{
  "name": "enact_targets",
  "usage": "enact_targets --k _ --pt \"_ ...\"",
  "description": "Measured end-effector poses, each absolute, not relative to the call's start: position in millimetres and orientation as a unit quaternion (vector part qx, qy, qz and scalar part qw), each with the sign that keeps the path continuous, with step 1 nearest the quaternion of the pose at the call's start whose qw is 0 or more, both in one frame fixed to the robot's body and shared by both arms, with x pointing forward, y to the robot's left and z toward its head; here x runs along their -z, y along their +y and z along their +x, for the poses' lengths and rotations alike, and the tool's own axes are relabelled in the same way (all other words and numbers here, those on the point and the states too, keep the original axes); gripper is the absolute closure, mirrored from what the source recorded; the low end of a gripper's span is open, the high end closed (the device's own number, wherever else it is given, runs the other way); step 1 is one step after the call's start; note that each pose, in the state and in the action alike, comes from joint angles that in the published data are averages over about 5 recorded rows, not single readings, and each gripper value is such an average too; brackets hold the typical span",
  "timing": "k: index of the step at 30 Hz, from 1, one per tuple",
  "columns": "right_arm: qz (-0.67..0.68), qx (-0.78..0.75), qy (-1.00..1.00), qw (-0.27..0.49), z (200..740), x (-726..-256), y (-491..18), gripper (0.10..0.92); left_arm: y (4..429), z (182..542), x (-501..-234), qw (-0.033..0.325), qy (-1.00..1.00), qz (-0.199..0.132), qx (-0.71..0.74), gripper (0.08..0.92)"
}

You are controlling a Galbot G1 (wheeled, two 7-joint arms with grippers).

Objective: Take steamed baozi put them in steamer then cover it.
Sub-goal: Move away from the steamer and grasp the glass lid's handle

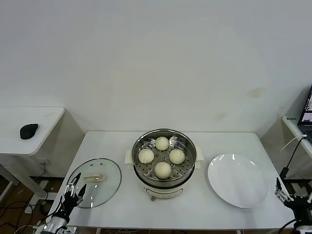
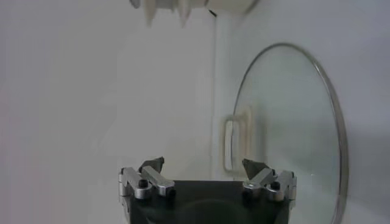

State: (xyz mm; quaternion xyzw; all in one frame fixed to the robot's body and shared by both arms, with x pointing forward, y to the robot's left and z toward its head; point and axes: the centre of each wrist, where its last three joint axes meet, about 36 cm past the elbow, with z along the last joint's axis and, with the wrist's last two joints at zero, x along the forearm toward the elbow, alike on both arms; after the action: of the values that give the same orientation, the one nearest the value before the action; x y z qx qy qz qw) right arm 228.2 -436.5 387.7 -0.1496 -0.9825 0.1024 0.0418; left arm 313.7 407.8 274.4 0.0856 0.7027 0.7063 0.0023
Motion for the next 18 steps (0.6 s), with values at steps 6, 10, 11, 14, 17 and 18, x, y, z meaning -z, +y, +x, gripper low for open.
enact_targets --k 6,10,11,14,17,18 --pt "-0.158 -0.102 -0.981 0.049 223 -384 -437 0.200 407 339 -273 0.005 0.699 0.086 -0.710 0.177" --pt "-0.160 -0.102 -0.980 0.053 220 -382 -438 0.200 404 352 -270 0.007 0.697 0.088 -0.712 0.177" --pt "-0.161 -0.102 -0.980 0.054 220 -382 -438 0.200 403 355 -269 0.007 0.697 0.089 -0.712 0.177" --pt "-0.162 -0.102 -0.980 0.057 219 -380 -438 0.200 402 363 -266 0.007 0.696 0.090 -0.712 0.177" --pt "-0.163 -0.102 -0.980 0.060 218 -378 -438 0.200 401 370 -264 0.006 0.696 0.090 -0.712 0.177" --pt "-0.163 -0.102 -0.979 0.061 218 -377 -437 0.200 402 373 -263 0.006 0.696 0.089 -0.712 0.177"
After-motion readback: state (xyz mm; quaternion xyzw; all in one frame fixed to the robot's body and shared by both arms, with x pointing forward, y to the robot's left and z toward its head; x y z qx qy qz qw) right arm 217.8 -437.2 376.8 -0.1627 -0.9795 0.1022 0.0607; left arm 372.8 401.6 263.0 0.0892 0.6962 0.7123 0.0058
